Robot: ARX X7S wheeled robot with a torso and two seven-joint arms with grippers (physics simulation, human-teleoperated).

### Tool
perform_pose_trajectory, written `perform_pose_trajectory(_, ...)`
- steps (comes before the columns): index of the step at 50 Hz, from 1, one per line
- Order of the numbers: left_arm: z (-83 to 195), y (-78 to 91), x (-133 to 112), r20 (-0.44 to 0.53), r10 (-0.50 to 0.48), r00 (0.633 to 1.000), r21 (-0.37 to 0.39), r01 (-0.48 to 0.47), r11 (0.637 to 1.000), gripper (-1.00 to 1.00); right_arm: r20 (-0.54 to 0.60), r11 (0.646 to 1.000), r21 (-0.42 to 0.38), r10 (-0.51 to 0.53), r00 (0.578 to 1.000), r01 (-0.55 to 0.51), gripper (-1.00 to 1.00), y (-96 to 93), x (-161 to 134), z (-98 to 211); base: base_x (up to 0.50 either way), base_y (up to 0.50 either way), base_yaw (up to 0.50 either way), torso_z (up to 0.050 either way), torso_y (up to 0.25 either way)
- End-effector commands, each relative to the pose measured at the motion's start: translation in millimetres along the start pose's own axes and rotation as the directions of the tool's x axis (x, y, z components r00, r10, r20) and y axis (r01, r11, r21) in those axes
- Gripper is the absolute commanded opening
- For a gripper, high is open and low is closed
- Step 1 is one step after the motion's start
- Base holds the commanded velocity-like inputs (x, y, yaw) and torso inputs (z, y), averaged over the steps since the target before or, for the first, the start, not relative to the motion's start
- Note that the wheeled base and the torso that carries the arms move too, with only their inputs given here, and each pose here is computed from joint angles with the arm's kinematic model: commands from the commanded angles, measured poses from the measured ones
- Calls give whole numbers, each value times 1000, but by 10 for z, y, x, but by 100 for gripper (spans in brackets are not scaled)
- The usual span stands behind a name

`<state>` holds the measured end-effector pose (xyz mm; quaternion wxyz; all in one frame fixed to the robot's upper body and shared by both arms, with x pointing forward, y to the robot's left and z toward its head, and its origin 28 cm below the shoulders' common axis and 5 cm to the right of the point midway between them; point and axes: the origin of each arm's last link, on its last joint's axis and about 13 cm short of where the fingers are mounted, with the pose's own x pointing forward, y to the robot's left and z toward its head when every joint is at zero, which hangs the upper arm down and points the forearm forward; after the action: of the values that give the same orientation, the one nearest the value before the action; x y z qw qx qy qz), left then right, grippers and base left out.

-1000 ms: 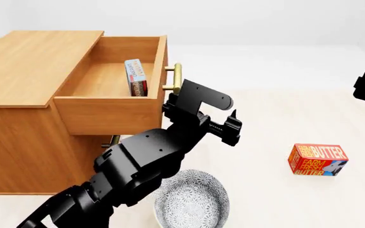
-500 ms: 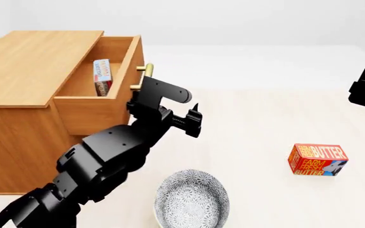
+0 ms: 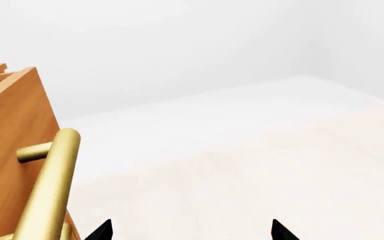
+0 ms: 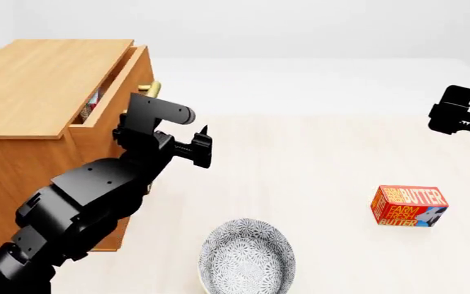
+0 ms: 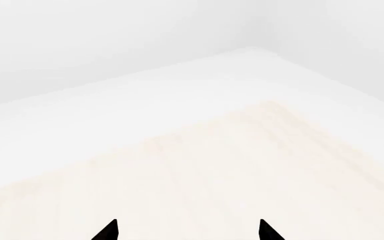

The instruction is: Put the chocolate pudding in the top drawer of the cabinet and close it.

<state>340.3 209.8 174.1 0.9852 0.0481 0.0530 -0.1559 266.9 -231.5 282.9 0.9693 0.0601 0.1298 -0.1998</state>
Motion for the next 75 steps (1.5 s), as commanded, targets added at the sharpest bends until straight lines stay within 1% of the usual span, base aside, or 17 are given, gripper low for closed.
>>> perform_pose_trajectory(1, 16, 222, -105, 5, 74, 997, 17, -74, 997, 100, -2, 1000, -1, 7, 1000, -7, 100, 4, 0, -11, 0, 0, 0, 0, 0)
perform_pose_trajectory(21, 23, 398, -257, 8, 129, 992, 24, -129, 991, 100, -3, 1000, -2, 12, 1000, -12, 100, 76, 38, -25, 0, 0, 0, 0, 0)
perform_pose_trajectory(28, 31, 402, -321, 13, 128, 992, 27, -128, 991, 100, -3, 1000, 0, 14, 1000, -14, 100, 34, 0, -28, 0, 0, 0, 0, 2)
perform_pose_trajectory(34, 29, 398, -388, 18, 124, 992, 29, -124, 992, 100, -5, 1000, 3, 17, 1000, -17, 100, 46, 9, -53, 0, 0, 0, 0, 0)
perform_pose_trajectory(43, 80, 299, -573, 53, 74, 996, 32, -76, 997, 100, -4, 997, 2, 76, 997, -76, 100, 119, -2, -151, 0, 0, 0, 0, 1)
perform_pose_trajectory(51, 122, 157, -843, 90, 1, 996, 63, -7, 998, 100, 2, 987, -20, 157, 988, -157, 100, 153, -96, -332, 0, 0, 0, 0, 1)
perform_pose_trajectory(64, 136, -84, -1266, 129, -100, 987, 76, 91, 993, 100, 8, 957, -80, 280, 960, -279, 100, 228, -323, -624, 0, 0, 0, 0, 0)
perform_pose_trajectory(75, 160, -201, -1610, 167, -142, 976, 67, 132, 989, 100, 23, 929, -139, 350, 936, -344, 100, 230, -565, -763, 0, 0, 0, 0, 0)
